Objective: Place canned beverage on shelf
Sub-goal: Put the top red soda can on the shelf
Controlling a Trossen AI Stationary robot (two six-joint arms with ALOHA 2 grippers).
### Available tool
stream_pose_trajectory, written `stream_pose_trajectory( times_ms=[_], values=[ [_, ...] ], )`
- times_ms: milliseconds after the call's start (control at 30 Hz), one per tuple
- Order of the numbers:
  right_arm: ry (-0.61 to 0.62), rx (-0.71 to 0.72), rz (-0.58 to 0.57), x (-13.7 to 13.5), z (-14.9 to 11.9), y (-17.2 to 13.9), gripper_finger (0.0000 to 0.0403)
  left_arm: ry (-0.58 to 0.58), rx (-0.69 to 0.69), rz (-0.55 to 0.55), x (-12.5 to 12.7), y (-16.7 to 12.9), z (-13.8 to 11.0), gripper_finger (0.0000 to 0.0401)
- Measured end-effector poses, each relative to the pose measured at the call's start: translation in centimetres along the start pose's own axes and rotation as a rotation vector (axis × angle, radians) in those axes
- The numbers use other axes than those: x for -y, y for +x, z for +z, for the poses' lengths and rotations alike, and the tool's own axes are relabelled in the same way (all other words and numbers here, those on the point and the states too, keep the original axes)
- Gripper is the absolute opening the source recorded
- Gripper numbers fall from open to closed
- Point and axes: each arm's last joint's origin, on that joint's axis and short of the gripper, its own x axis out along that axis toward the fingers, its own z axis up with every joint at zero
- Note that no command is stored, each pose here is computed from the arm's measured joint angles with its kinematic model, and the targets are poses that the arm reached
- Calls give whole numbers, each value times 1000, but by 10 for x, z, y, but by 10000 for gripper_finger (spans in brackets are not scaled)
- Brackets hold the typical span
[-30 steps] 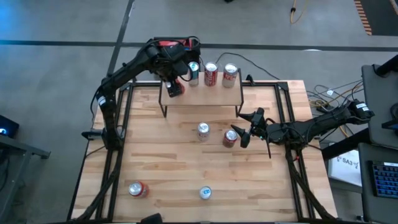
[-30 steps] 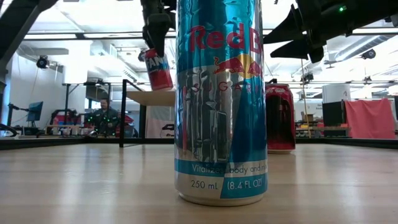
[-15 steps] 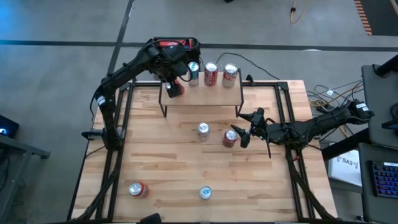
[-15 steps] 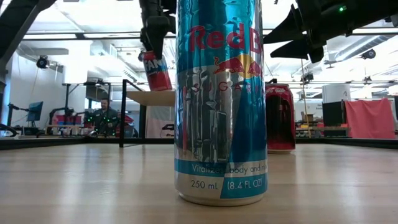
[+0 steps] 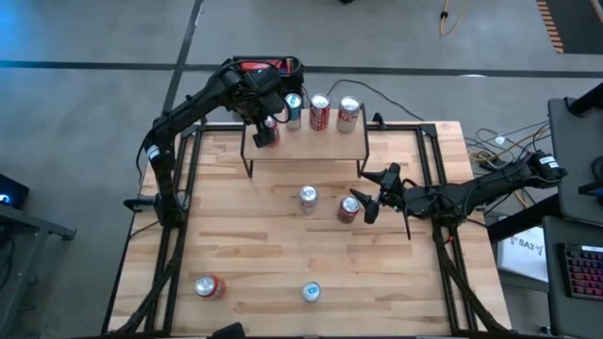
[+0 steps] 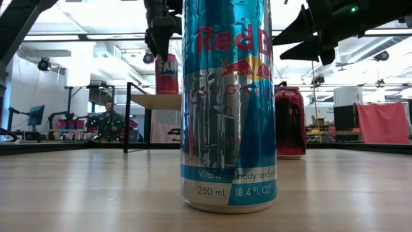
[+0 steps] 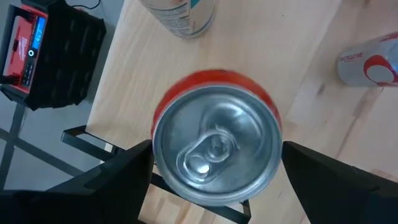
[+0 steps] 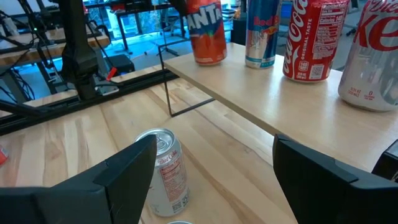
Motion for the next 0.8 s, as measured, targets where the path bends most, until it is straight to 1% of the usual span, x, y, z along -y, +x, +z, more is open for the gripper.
stream_pose_trajectory(
  times_ms=[200,367,433,500,667,800],
  values=[
    [0,0,0,0,0,0,299,-2,0,4,0,0,0,333],
    [0,0,0,0,0,0,299,-15,-3,79,-2,-4,-1,333],
    [0,0,0,0,0,0,299,-24,13,93,-4,-8,-1,333],
    [0,0,0,0,0,0,299,-30,37,91,-4,-14,-1,333],
    [0,0,0,0,0,0,299,-44,98,44,-4,-27,0,333],
    [0,0,0,0,0,0,299,-61,115,42,-5,-31,0,333]
  ],
)
